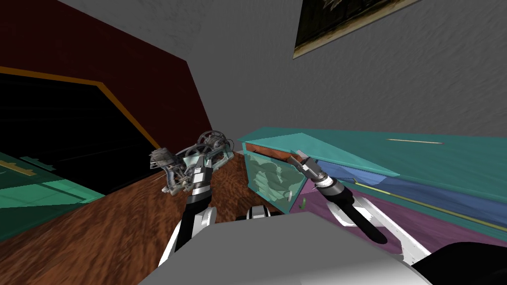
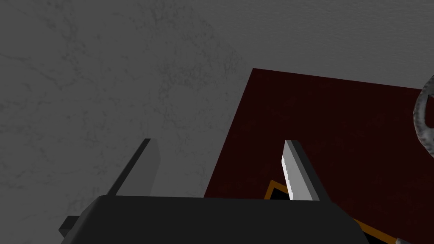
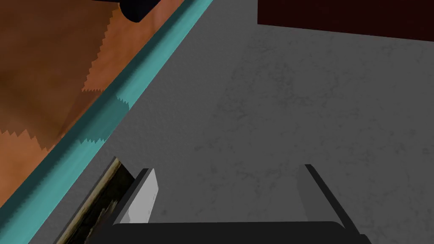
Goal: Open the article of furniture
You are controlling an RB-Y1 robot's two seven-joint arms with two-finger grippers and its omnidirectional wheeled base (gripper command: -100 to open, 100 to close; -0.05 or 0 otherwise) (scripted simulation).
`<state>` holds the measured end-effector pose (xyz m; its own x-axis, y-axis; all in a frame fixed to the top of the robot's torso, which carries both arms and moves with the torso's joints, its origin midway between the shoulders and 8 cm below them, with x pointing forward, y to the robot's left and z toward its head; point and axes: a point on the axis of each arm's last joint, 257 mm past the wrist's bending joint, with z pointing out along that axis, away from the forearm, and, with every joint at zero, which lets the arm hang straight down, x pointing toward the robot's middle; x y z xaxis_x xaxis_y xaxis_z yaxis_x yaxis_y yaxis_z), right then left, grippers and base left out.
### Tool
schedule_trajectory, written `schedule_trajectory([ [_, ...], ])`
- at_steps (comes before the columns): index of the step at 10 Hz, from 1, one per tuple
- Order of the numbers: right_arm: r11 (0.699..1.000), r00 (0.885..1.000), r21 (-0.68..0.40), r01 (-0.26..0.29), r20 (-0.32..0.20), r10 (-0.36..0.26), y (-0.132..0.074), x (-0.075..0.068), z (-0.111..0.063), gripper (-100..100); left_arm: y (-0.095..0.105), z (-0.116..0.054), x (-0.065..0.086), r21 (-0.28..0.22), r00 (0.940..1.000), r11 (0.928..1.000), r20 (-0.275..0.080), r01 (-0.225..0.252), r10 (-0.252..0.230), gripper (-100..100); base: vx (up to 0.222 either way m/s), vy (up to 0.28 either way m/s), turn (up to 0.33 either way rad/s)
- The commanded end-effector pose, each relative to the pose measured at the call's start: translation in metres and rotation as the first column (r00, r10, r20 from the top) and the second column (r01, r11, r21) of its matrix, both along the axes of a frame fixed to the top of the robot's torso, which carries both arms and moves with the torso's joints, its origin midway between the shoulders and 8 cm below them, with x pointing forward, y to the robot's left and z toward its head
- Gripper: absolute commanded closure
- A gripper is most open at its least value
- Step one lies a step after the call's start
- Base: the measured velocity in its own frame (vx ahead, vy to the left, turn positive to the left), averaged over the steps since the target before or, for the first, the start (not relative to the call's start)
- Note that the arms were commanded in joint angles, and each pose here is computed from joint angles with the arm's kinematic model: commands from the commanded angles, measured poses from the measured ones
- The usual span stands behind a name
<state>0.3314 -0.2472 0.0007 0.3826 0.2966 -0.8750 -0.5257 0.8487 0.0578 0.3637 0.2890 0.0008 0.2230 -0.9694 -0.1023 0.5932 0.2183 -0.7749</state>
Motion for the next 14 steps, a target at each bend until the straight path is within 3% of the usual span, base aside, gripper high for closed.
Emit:
schedule_trajectory([
  [1, 0.982, 0.999, -0.185, 0.041, 0.013, -0.040, -0.003, 0.001, -0.016, -100, 0.000, 0.000, 0.000, 0.000, 1.0000, 1.0000, 0.000, 0.000, 0.000, 0, 0.008, 0.050, -0.023],
  [4, 0.924, 0.997, -0.376, 0.075, 0.036, -0.066, -0.009, 0.003, -0.032, -100, 0.000, 0.000, 0.000, 0.000, 1.0000, 1.0000, 0.000, 0.000, 0.000, 0, 0.006, 0.047, -0.023],
  [7, 0.819, 0.995, -0.566, 0.098, 0.067, -0.073, -0.016, 0.005, -0.049, -100, 0.000, 0.000, 0.000, 0.000, 1.0000, 1.0000, 0.000, 0.000, 0.000, 0, 0.010, 0.052, -0.023],
  [10, 0.657, 0.993, -0.745, 0.120, 0.106, -0.061, -0.028, 0.008, -0.066, -100, 0.000, 0.000, 0.000, 0.000, 1.0000, 1.0000, 0.000, 0.000, 0.000, 0, 0.013, 0.057, -0.027],
  [14, 0.370, 0.987, -0.916, 0.153, 0.159, -0.013, -0.054, 0.013, -0.087, -100, 0.000, 0.000, 0.000, 0.000, 1.0000, 1.0000, 0.000, 0.000, 0.000, 0, 0.014, 0.063, -0.030],
])
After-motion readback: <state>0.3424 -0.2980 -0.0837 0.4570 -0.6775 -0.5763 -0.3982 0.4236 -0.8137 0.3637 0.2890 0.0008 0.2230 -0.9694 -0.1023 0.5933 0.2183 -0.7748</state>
